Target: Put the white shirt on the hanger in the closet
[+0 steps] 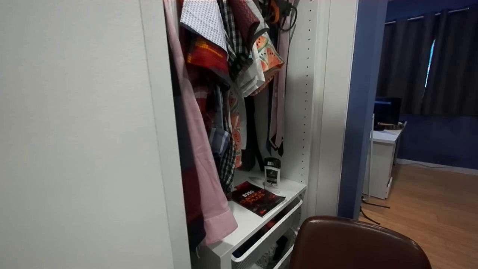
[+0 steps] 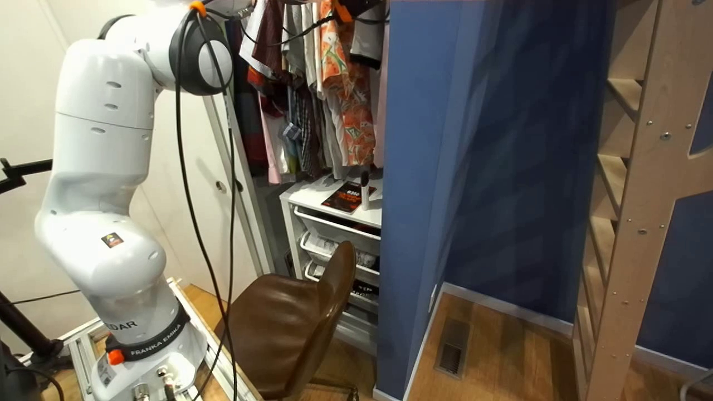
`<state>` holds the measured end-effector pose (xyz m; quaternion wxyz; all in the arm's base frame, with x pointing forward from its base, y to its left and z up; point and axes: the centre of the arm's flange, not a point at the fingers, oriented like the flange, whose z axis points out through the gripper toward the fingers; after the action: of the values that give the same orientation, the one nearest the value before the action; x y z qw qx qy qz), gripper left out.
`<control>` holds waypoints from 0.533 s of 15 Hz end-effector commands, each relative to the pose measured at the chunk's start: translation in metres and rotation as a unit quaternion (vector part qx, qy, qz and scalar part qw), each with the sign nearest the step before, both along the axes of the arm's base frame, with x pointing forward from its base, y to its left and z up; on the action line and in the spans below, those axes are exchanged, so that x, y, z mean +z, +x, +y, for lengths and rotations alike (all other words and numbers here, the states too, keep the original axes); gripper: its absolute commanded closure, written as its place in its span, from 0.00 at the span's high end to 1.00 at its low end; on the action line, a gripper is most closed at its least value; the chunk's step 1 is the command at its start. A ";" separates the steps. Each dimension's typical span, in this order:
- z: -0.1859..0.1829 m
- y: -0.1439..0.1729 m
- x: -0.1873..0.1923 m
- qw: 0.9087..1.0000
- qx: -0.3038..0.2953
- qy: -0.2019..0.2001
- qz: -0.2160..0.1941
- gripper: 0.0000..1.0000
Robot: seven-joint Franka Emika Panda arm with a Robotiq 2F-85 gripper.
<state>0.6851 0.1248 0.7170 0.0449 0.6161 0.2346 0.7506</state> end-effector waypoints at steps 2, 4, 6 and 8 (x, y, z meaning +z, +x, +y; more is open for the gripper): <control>0.010 0.024 0.020 1.000 -0.011 -0.005 0.004 0.04; 0.009 0.026 0.019 1.000 -0.009 -0.006 0.009 0.04; 0.008 0.026 0.021 1.000 -0.007 -0.005 0.005 0.44; 0.001 0.019 0.028 1.000 0.000 -0.008 0.000 0.56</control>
<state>0.6911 0.1234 0.7145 0.0498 0.6209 0.2367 0.7456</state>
